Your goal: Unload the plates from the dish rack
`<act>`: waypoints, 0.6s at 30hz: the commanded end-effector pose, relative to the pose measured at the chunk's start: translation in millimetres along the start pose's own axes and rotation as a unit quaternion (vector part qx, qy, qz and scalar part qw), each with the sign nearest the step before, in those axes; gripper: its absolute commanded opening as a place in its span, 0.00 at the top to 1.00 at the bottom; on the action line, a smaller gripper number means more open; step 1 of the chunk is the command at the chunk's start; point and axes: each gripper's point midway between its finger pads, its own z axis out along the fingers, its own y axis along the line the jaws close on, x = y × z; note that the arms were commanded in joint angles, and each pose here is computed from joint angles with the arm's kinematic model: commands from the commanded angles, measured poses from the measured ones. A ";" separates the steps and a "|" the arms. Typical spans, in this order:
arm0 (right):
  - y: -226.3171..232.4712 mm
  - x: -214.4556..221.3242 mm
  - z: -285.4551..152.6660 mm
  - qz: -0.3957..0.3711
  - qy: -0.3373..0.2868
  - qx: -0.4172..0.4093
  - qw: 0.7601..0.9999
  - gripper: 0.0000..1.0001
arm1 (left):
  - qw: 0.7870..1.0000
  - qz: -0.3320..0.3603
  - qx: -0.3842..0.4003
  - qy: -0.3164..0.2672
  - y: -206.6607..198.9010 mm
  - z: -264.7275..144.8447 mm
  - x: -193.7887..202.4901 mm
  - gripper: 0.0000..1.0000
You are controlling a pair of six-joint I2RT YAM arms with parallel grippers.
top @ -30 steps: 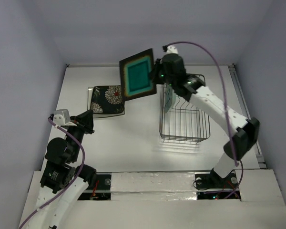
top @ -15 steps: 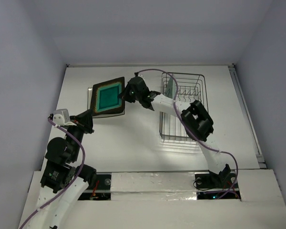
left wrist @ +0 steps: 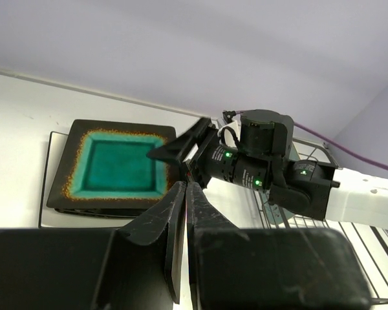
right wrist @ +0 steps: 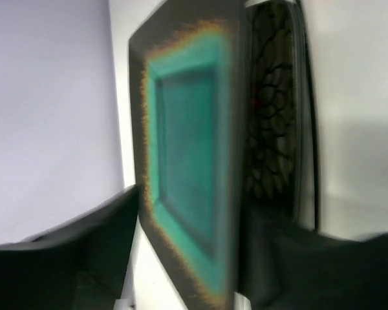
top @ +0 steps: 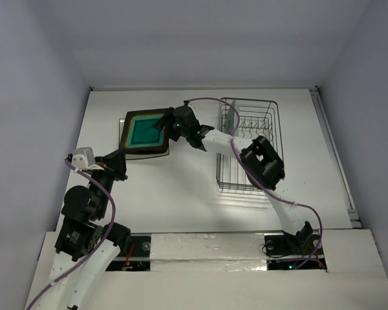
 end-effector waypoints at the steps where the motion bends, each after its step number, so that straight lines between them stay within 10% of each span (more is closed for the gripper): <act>1: 82.7 -29.4 -20.8 -0.014 -0.040 -0.091 0.995 0.32 | 1.000 -0.003 0.003 -0.011 -2.1 4.8 -4.1 0.98; 7: 50.5 -27.3 -32.2 -0.113 -0.028 0.010 0.993 0.10 | 1.000 -0.004 0.004 -0.014 -2.3 3.4 -5.5 0.98; 18: -3.6 -19.2 -28.9 -0.244 0.035 0.130 0.960 0.01 | 1.000 -0.006 0.006 -0.019 -2.8 1.1 -8.2 0.97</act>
